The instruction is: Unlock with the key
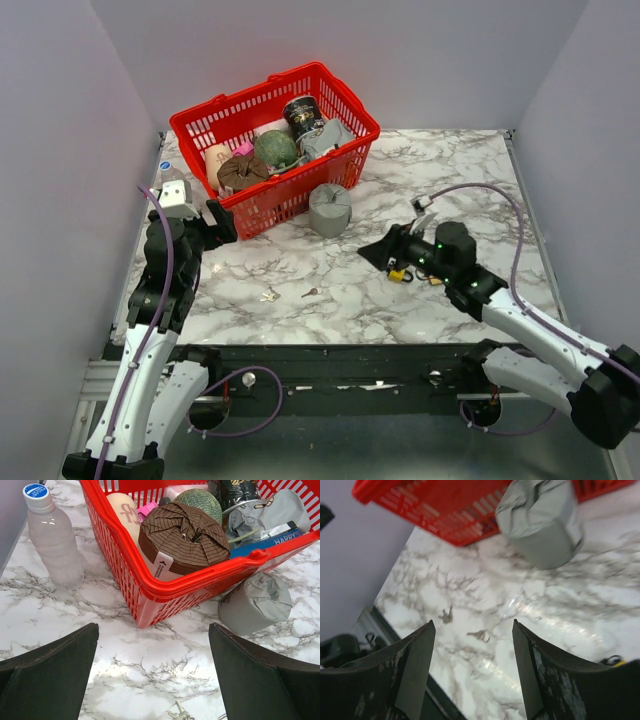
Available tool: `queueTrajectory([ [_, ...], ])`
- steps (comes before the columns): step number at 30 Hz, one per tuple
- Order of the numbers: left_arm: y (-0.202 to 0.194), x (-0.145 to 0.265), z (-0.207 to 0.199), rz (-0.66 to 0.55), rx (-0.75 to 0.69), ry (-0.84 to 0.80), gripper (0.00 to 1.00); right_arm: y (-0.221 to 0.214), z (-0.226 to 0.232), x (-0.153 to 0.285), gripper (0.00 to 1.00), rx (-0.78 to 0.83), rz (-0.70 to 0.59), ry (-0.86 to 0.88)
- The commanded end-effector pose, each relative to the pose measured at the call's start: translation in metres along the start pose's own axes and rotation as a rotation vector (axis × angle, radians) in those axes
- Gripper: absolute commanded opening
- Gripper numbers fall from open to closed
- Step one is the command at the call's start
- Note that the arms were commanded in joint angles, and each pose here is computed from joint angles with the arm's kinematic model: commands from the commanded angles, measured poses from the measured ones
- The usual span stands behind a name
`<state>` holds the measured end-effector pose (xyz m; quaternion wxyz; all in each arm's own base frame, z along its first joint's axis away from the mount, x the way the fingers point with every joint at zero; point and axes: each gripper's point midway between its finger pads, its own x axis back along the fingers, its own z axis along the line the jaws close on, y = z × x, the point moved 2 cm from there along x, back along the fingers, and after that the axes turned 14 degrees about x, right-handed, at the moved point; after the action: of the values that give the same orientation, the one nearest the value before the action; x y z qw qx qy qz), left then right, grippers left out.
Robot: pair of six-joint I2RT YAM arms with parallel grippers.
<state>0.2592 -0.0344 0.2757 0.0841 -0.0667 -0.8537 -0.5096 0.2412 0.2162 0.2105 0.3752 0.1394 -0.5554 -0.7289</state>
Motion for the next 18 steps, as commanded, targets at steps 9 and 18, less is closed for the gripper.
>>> queueTrajectory([
  [9, 0.001, 0.0, 0.007, -0.023, 0.007, 0.027, 0.99, -0.094, 0.046, -0.054, 0.61, 0.313, 0.318, 0.146],
  [18, -0.004, -0.002, 0.004, -0.004, -0.009, 0.001, 0.99, -0.125, 0.042, -0.088, 0.54, 0.516, 0.446, 0.094],
])
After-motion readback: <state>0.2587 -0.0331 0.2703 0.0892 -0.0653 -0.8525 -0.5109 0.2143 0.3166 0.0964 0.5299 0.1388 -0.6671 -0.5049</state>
